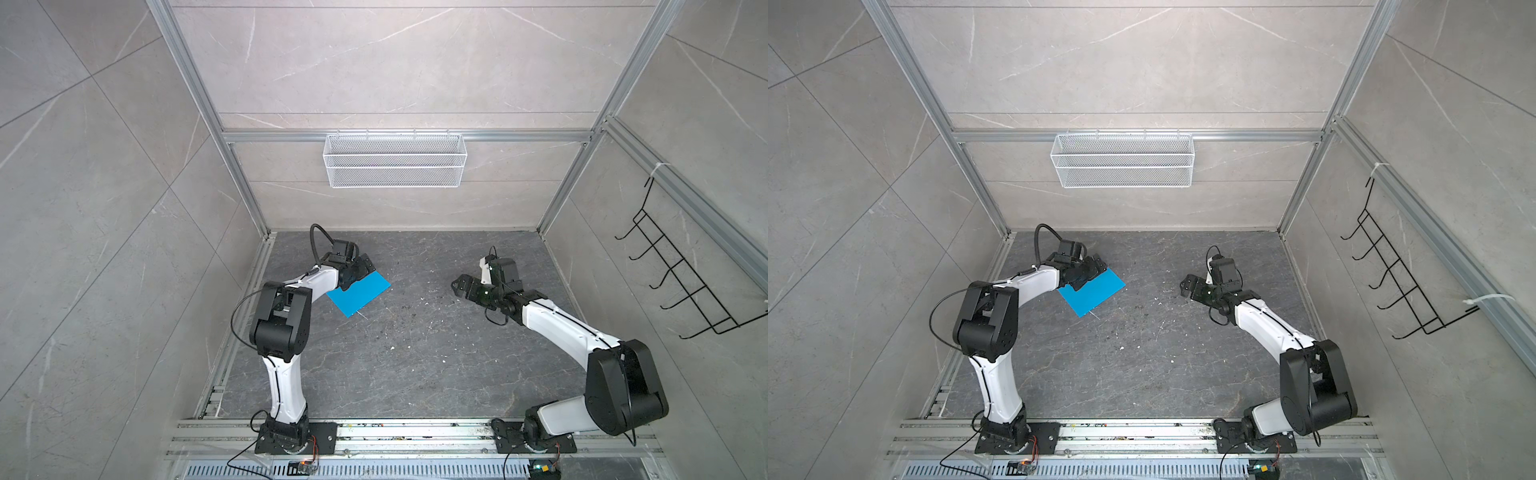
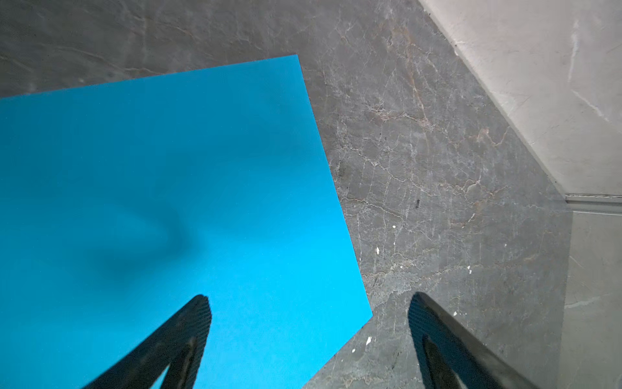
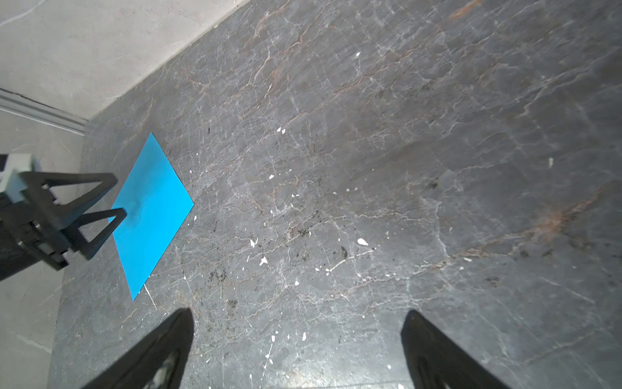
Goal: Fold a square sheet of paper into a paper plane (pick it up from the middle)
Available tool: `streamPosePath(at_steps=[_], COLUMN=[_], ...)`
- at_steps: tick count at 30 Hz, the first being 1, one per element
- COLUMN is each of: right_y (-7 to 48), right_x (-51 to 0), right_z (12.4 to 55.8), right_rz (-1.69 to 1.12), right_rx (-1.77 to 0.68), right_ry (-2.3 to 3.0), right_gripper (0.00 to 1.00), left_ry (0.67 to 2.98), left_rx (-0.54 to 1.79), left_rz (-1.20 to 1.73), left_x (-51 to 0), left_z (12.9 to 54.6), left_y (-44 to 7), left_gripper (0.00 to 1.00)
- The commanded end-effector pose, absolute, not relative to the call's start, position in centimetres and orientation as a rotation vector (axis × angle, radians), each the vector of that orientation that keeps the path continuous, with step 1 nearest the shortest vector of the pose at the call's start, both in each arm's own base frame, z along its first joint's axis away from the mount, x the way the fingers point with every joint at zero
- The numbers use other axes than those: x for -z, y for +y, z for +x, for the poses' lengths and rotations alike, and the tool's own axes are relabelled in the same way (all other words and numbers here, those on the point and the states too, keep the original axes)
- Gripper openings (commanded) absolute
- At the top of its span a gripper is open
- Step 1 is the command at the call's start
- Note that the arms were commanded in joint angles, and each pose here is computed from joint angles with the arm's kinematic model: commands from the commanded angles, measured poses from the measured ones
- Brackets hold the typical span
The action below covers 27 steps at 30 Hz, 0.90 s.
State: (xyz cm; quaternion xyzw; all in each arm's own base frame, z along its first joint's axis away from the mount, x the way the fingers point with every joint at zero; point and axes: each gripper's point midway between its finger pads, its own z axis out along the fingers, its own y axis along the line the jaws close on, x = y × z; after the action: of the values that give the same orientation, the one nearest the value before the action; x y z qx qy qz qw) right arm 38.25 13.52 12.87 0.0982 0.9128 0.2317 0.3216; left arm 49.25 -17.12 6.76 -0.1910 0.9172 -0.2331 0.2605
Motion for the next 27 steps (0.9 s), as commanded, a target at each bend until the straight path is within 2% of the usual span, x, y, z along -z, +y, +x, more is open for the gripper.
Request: streamPosePath(at_steps=[1,6,14,18,27], right_y=[14.4,14.6,14.5,14.4,14.0], right_x=[-13.5,-13.5,-13.8,-13.7,-13.5], right_z=[38.9,39.0,38.6,38.2,36.8], right_rz=[0.256,0.257,0.268,0.273,0.288], right_rx=[-0.640,-0.639,-0.645,-0.641,-0.643], right_ry=[2.392,2.395,2.377,2.387,2.392], right_gripper=[0.99,0.99,0.99,0.99,0.99], left_ry=[2.513,2.573,2.672,2.724,2.863], left_rx=[0.685,0.679,0.681,0.698,0.790], left_rz=[-0.491,-0.456,-0.409,-0.421,-0.424], left_x=[-6.8,-4.9,-2.5,-2.0,-1.0], left_z=[49.7,49.2,45.9,42.8,32.1], left_y=[-18.7,-19.8,-21.7,-22.8,-28.9], left_gripper=[0.94,0.94,0.93,0.93,0.93])
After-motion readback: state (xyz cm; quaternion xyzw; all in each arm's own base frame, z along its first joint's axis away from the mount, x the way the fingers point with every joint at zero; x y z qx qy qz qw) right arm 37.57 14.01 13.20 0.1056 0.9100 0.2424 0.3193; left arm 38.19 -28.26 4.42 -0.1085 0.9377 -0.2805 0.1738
